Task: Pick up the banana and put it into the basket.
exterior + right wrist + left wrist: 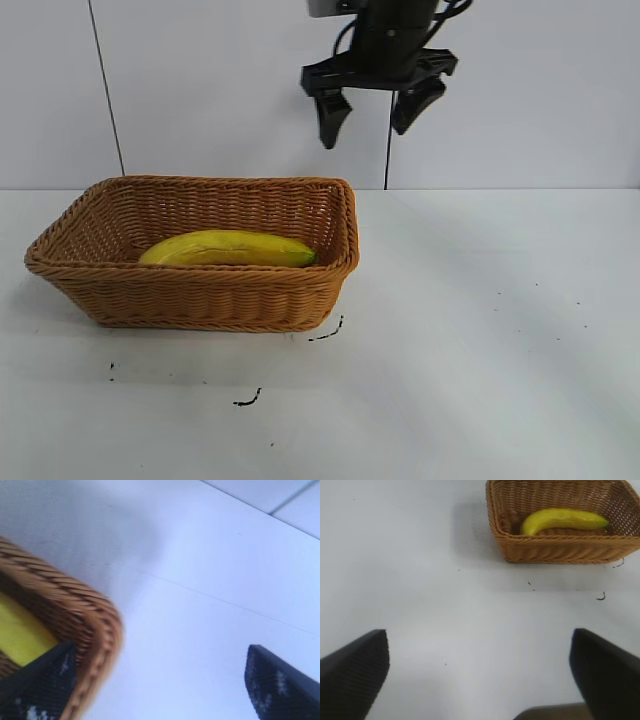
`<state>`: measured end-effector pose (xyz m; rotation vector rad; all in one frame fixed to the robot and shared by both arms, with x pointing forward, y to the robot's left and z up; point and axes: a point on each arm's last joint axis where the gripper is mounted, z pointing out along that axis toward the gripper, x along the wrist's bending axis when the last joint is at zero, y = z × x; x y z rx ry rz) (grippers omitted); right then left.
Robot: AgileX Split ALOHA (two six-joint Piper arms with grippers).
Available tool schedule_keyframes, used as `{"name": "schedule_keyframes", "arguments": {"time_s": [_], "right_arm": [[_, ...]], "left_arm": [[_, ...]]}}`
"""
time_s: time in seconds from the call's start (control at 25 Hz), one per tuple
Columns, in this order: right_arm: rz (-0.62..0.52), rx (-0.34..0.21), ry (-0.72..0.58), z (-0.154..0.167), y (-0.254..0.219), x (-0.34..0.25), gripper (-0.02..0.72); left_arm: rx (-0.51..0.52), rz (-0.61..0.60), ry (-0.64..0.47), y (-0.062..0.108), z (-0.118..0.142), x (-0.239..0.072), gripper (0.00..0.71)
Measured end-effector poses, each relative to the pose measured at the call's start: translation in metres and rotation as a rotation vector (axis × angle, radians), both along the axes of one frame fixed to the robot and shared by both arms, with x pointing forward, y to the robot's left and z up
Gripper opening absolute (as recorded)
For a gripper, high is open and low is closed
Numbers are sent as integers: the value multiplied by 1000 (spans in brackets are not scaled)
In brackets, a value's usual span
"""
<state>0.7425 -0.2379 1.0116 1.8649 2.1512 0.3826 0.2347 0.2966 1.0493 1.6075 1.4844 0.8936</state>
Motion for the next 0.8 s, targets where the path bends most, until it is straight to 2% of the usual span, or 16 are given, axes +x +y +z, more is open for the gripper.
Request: {"name": "schedule_keyframes", "arguments": {"time_s": [0.28, 0.56, 0.8], "right_arm": [[-121, -3, 26, 1, -61, 1, 656], [-125, 7, 39, 23, -62, -24, 653], [-125, 4, 93, 47, -62, -78, 641]], "left_arm": [[0, 0, 0, 0, 0, 0, 695], [0, 0, 0, 0, 0, 0, 695], [0, 0, 0, 0, 0, 0, 695]]}}
